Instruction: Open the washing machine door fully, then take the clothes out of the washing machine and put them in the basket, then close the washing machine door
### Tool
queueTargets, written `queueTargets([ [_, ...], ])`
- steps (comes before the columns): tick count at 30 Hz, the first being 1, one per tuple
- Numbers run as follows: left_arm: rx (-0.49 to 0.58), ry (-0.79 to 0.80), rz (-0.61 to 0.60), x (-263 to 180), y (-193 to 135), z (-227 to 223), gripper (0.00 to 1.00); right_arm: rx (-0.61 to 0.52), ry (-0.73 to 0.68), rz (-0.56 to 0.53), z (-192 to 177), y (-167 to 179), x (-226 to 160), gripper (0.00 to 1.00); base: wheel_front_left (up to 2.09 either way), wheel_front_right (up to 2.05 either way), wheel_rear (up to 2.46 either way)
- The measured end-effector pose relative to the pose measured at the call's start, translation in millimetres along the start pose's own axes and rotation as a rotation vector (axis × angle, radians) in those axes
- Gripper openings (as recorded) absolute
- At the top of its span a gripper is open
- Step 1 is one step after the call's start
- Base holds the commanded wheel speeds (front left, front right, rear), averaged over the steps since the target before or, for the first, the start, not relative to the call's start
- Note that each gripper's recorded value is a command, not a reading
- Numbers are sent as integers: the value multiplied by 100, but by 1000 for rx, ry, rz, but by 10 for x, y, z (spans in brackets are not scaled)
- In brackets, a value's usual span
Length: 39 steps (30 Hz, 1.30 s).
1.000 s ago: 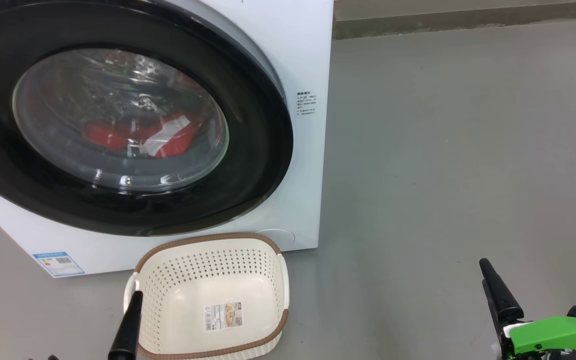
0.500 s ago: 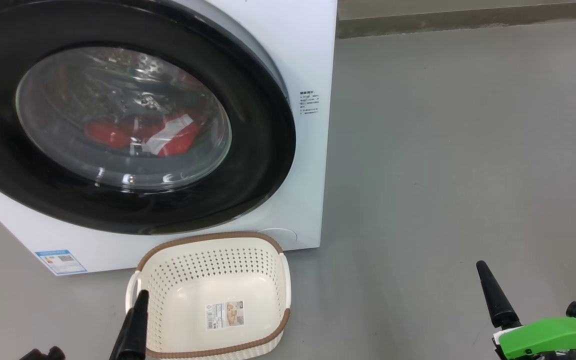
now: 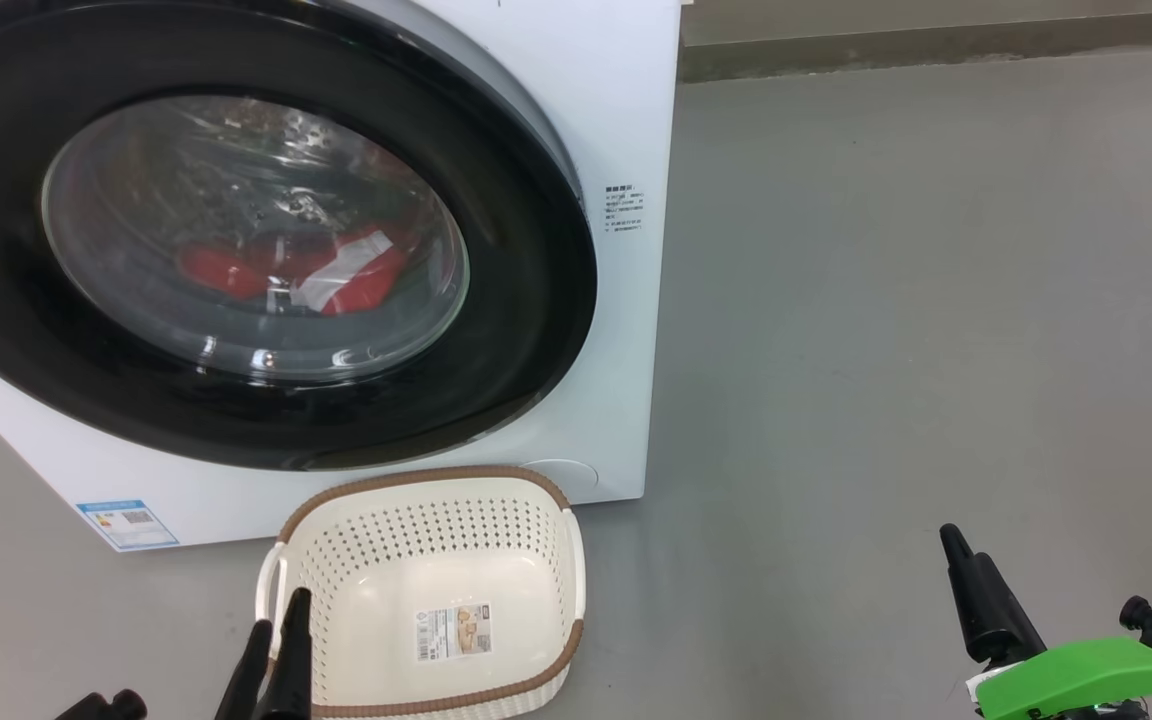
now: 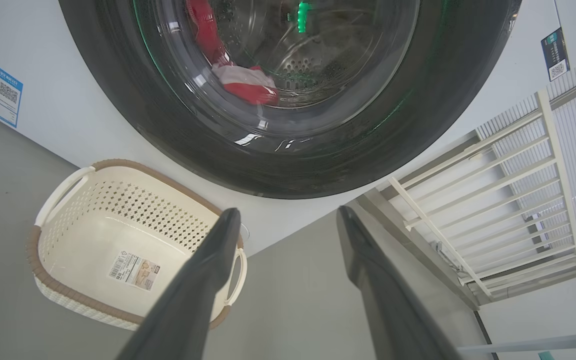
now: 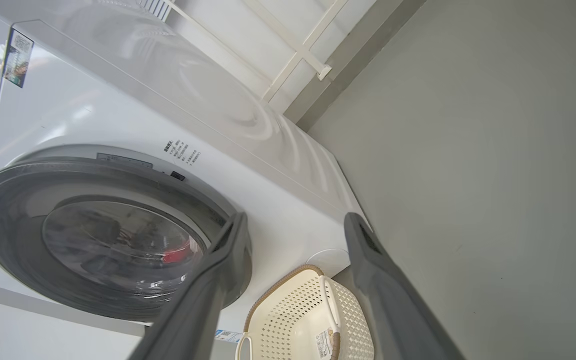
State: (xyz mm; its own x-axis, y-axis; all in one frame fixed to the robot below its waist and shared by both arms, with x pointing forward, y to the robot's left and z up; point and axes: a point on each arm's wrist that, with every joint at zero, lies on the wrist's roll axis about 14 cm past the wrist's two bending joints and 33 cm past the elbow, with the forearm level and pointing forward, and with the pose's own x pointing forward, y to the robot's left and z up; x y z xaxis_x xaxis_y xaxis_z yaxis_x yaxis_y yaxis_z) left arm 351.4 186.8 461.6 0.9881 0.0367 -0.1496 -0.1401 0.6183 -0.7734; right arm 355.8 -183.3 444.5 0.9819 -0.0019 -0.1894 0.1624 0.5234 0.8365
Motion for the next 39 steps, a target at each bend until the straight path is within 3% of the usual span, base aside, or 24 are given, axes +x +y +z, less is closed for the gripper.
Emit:
queueTargets([
  [17,247,-22,4,-46,-10,27,100,-209,13,30,-62,33,-33,100,0,0,0],
  [39,493,-74,-20,-104,-66,87,100,-439,6,82,-96,109,-32,100,0,0,0],
])
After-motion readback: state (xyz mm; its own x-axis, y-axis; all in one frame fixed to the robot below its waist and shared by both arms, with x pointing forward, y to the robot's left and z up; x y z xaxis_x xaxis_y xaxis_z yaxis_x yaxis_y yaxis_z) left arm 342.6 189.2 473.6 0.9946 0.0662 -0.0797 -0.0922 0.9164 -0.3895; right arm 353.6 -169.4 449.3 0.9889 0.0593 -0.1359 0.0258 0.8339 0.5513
